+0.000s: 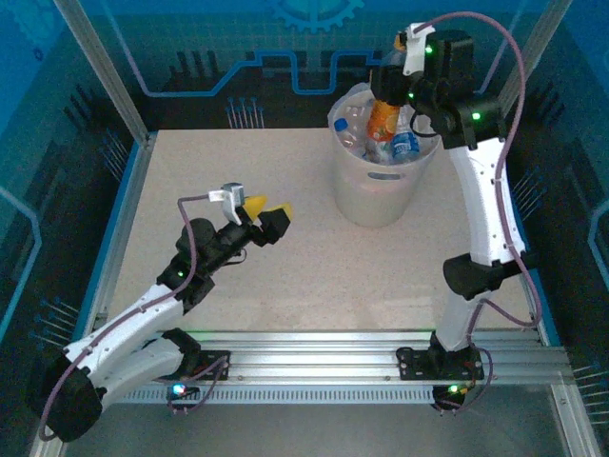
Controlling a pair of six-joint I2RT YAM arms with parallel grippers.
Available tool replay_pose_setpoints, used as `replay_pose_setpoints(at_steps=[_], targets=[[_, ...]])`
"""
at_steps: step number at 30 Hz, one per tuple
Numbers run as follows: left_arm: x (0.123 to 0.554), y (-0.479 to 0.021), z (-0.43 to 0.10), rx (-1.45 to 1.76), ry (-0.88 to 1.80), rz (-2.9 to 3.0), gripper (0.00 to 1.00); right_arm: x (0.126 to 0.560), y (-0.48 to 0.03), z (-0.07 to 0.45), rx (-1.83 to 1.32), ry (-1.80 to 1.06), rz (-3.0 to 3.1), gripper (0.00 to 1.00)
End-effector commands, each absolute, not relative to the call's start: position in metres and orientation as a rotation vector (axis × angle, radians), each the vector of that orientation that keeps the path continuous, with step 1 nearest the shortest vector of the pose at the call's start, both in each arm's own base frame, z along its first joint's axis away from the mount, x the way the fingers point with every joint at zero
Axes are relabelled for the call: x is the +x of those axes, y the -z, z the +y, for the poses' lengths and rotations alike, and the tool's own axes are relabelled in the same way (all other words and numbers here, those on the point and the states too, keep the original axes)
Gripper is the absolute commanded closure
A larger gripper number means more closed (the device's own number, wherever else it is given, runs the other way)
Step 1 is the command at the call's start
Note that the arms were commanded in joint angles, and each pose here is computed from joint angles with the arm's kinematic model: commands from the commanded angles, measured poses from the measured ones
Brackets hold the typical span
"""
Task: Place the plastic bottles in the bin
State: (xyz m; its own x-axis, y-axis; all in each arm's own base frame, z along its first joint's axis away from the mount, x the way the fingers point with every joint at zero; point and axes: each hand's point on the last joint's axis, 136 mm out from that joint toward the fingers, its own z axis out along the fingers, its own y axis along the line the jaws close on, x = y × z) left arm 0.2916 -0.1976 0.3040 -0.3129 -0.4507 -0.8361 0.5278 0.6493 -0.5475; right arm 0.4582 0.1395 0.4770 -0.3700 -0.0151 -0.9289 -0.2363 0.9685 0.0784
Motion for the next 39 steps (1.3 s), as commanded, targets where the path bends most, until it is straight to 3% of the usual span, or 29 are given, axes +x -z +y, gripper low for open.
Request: replay_pose_setpoints(at_steps=[1, 27, 39], targets=[[0.292, -0.296, -0.186, 0.036, 0.892, 1.626, 0.01, 0.465, -0.468, 0.127, -0.198, -0.132, 1.969, 0.52], [0.291, -0.293, -0.179, 0.015, 0.861, 1.626, 0.01, 0.484, -0.381, 0.141, -0.326, -0.009, 2.208, 0.50], [0.293, -0.291, -0.179, 0.011, 0.859, 1.631, 0.01, 0.500, -0.350, 0.140, -0.311, 0.035, 2.274, 0.40]])
